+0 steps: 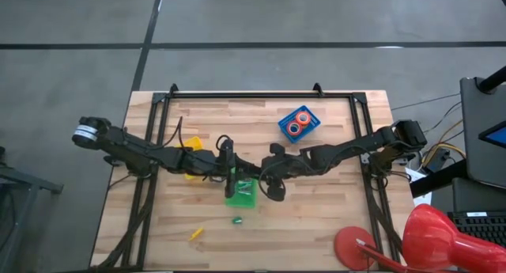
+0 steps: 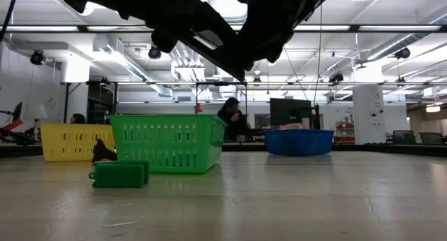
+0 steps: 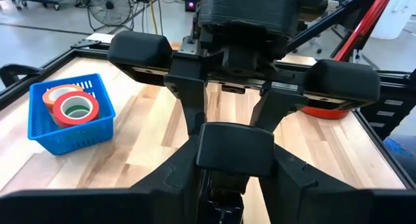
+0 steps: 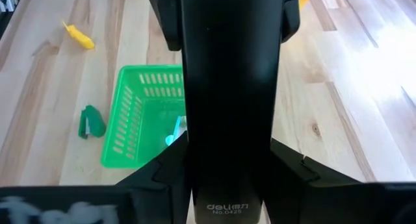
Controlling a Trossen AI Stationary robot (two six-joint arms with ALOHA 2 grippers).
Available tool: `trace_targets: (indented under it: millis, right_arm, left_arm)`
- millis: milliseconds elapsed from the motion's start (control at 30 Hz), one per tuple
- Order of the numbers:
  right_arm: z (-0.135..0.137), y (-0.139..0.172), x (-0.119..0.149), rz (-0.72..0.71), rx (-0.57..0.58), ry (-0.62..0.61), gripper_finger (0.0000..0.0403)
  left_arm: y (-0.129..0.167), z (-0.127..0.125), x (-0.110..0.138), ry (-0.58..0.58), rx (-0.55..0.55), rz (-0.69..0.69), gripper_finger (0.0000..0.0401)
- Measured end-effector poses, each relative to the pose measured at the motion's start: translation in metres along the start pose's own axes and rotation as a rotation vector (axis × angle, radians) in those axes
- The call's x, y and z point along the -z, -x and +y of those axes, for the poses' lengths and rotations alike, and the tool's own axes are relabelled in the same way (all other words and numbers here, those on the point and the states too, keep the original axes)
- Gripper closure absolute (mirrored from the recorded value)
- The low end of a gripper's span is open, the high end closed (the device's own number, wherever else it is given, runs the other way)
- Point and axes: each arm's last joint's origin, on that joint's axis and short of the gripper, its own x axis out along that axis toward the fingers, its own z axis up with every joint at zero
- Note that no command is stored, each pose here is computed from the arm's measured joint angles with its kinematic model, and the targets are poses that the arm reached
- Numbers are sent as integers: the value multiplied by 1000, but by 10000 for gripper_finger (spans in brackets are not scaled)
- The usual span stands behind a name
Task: Pick and place Stapler, Stapler remover, tape
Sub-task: Put the black stapler into the yellow bin
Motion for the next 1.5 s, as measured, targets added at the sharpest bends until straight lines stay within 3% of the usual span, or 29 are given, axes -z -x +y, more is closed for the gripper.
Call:
trace_targets:
  millis: [333, 600, 767, 967, 1233, 1400, 1500]
  right_arm:
    - [-2, 1, 9, 90, 30, -22, 210]
    - [-3, 1, 20, 169, 49, -33, 176]
    - [4, 0, 30, 195, 39, -19, 172]
    - [10, 0, 41, 220, 36, -40, 179]
    - [16, 0, 44, 221, 23, -30, 177]
    - [16, 0, 44, 219, 23, -30, 179]
    - [16, 0, 44, 220, 23, -30, 177]
  left_arm:
    - [9, 2, -1, -3, -21, 30, 275]
    - [28, 10, 5, 47, -148, 17, 275]
    - [49, 20, 25, 146, -307, -11, 275]
    - [78, 28, 50, 192, -365, -41, 274]
    - [111, 36, 67, 236, -367, -91, 273]
    - [131, 42, 72, 146, -382, -1, 273]
    - [142, 45, 66, 156, -358, 24, 273]
